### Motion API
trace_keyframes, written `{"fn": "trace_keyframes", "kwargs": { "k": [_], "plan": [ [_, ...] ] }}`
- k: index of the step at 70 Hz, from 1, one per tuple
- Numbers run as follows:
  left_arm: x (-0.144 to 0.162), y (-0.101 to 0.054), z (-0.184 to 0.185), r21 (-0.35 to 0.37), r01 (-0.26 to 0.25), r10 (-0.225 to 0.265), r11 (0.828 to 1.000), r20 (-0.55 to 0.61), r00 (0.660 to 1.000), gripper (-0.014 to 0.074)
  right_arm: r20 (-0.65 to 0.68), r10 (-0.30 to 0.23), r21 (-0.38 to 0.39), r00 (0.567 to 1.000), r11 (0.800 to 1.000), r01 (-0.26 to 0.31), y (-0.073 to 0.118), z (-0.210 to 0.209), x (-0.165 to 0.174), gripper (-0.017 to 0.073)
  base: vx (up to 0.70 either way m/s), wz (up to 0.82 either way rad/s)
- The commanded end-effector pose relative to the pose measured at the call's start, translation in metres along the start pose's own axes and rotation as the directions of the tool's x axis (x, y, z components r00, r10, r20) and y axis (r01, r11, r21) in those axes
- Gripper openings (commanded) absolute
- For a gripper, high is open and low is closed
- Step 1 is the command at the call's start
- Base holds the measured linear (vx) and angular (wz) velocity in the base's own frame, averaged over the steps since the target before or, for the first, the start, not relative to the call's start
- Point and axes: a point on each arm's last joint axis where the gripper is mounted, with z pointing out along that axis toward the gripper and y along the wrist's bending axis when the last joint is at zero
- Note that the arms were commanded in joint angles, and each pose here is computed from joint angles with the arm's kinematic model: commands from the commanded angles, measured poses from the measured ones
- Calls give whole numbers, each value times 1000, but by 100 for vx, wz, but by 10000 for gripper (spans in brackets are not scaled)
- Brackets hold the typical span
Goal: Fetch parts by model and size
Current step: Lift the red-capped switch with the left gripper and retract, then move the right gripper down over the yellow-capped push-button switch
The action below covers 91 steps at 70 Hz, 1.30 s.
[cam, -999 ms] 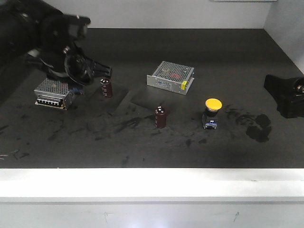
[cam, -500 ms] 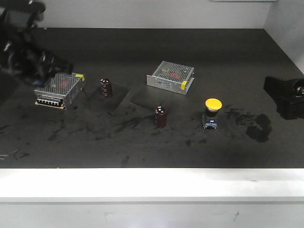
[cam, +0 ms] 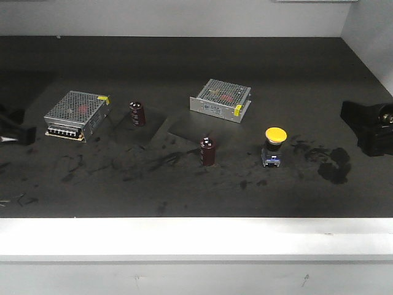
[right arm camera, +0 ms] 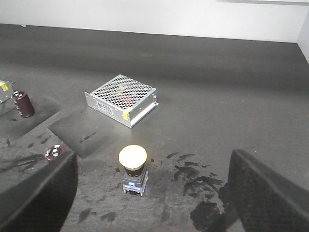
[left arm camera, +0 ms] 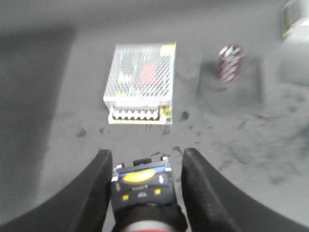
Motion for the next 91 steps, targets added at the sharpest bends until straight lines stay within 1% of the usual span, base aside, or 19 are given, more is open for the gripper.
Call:
{"fn": "trace_keyframes", "kwargs": {
  "k": [1,11,19,31,38,50,55,61,69,77,86,91],
  "plan": [
    [-8,3,-28,-6,-3,4,1000,175,985,-8,91,-5,-3,996,1000,5,1,-4,-15,594,0,0],
    [9,4,-53,-15,-5,8,1000,238,971,-8,76,-5,-3,997,1000,5,1,-4,-14,594,0,0],
    [25,5,-76,-22,4,3,1000,296,955,-8,76,-5,-3,997,1000,5,1,-4,-14,594,0,0],
    [52,6,-107,-31,18,-4,999,381,925,-8,76,-5,-3,997,1000,5,1,-4,-14,594,0,0],
    [69,6,-123,-38,28,-9,999,435,900,-8,76,-5,-3,997,1000,5,1,-4,-14,594,0,0],
    [99,5,-134,-50,34,-8,998,451,892,-8,86,-6,-3,996,1000,6,1,-4,-14,594,0,0],
    [107,4,-138,-52,38,-9,998,471,882,-8,86,-6,-3,996,1000,6,1,-4,-14,594,0,0],
    [111,4,-142,-53,42,-10,998,493,870,-8,91,-4,-3,996,1000,4,1,-4,-15,594,0,0],
    [112,4,-142,-55,42,-9,998,494,869,-8,82,-6,-3,997,1000,6,1,-4,-14,594,0,0],
    [112,4,-142,-59,38,-4,997,495,869,-8,52,-25,-4,998,1000,26,1,-2,-12,594,0,0],
    [111,4,-143,-58,38,-3,998,505,863,-8,-43,-20,-31,999,999,19,3,12,-13,594,0,0],
    [111,4,-143,-58,38,-3,998,505,863,-8,-119,-53,-62,991,997,46,6,23,-14,594,0,0]
  ]
}}
